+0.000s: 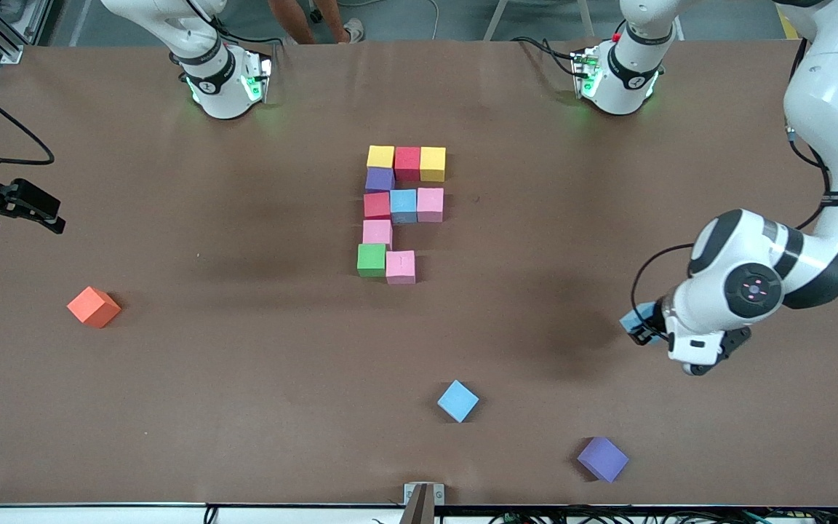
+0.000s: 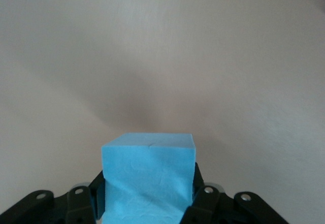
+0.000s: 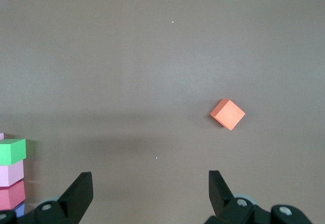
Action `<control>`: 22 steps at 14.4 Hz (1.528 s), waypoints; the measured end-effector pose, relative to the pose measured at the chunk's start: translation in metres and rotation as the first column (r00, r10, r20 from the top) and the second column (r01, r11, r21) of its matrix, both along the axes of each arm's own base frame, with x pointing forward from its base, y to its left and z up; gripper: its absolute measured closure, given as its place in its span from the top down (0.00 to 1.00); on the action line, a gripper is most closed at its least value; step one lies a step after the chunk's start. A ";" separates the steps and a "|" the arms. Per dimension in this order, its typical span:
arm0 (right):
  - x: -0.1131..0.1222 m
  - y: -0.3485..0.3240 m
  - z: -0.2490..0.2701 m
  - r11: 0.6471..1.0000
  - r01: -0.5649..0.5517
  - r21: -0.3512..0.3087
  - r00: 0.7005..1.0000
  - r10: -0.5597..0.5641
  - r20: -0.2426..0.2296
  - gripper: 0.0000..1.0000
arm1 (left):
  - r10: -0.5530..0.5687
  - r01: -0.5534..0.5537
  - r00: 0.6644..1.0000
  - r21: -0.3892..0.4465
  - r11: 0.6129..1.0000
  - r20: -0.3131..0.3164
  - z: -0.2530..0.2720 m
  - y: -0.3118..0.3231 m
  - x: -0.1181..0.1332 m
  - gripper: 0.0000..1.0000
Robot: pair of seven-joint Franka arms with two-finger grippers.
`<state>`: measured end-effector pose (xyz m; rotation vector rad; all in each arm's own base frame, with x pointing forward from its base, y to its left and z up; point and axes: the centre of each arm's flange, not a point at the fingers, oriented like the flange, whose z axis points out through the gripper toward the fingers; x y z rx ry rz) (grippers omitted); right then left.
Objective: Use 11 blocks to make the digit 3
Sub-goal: 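Grasp the blue cube with the left gripper, then carry the blue cube to the figure with the left gripper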
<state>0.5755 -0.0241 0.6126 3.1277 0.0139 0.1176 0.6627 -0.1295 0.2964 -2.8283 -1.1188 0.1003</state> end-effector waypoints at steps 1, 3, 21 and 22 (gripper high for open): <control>0.000 0.000 0.000 1.000 0.000 0.000 1.000 0.000 0.000 1.00 | 0.084 -0.084 0.996 0.015 0.996 -0.001 0.000 -0.022 -0.007 0.61; 0.000 0.001 0.000 1.000 -0.002 0.000 1.000 0.002 0.000 1.00 | 0.231 -0.231 0.973 0.054 0.972 0.001 -0.005 -0.071 -0.025 0.61; 0.000 0.000 0.001 1.000 0.000 -0.001 1.000 0.000 0.005 1.00 | 0.740 -0.758 0.649 0.068 0.649 0.175 -0.078 -0.372 -0.171 0.61; 0.000 0.000 0.001 1.000 0.000 -0.001 1.000 0.000 0.005 1.00 | 0.739 -0.755 0.653 0.069 0.652 0.169 -0.081 -0.375 -0.175 0.61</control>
